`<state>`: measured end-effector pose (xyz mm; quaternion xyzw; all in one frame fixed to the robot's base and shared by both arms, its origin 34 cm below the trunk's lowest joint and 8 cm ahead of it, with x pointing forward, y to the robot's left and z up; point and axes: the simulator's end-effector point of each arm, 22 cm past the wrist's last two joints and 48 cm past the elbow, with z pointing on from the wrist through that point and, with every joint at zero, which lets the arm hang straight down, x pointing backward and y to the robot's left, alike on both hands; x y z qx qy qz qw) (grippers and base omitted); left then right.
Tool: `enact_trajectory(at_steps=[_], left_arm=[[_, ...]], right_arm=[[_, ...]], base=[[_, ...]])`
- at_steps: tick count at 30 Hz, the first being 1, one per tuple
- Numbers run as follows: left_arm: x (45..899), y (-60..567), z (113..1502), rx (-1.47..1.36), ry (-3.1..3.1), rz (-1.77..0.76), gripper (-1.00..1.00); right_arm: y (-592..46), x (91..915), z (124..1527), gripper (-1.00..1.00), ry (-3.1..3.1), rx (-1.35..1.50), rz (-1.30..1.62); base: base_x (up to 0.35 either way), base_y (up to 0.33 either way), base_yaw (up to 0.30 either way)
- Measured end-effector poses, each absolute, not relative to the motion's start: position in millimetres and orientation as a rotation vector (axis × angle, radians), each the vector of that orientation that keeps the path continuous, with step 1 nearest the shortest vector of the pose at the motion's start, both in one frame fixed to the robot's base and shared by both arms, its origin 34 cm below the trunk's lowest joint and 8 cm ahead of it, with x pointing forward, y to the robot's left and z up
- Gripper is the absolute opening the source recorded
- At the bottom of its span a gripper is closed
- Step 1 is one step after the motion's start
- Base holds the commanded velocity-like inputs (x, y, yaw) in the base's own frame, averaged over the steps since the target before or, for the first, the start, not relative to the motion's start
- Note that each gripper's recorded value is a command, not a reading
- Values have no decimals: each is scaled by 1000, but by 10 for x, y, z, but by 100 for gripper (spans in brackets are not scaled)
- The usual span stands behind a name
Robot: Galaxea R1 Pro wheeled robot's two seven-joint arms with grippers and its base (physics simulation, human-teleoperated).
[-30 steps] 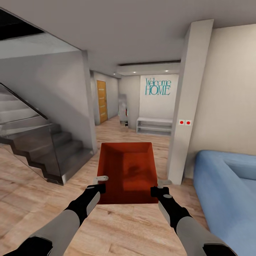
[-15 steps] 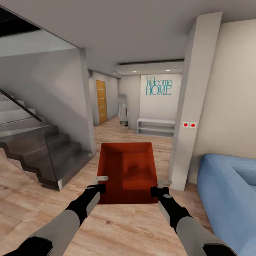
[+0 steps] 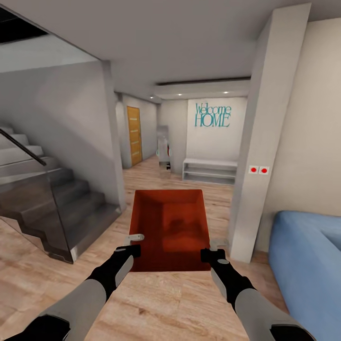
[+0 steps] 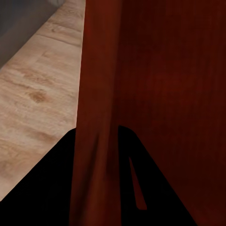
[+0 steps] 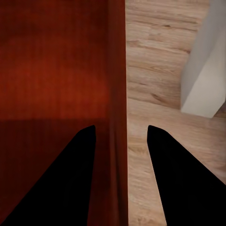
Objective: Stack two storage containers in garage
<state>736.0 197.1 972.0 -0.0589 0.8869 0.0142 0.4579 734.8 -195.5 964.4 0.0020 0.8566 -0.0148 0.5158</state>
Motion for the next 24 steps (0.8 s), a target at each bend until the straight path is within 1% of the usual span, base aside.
enact_trajectory(at_steps=[24], left_arm=[[7358,1970,9717,-148,2186,32,-100]], right_arm=[[-1956,7349,9645,-100,2058,3,-35]], base=[[323,0,0]])
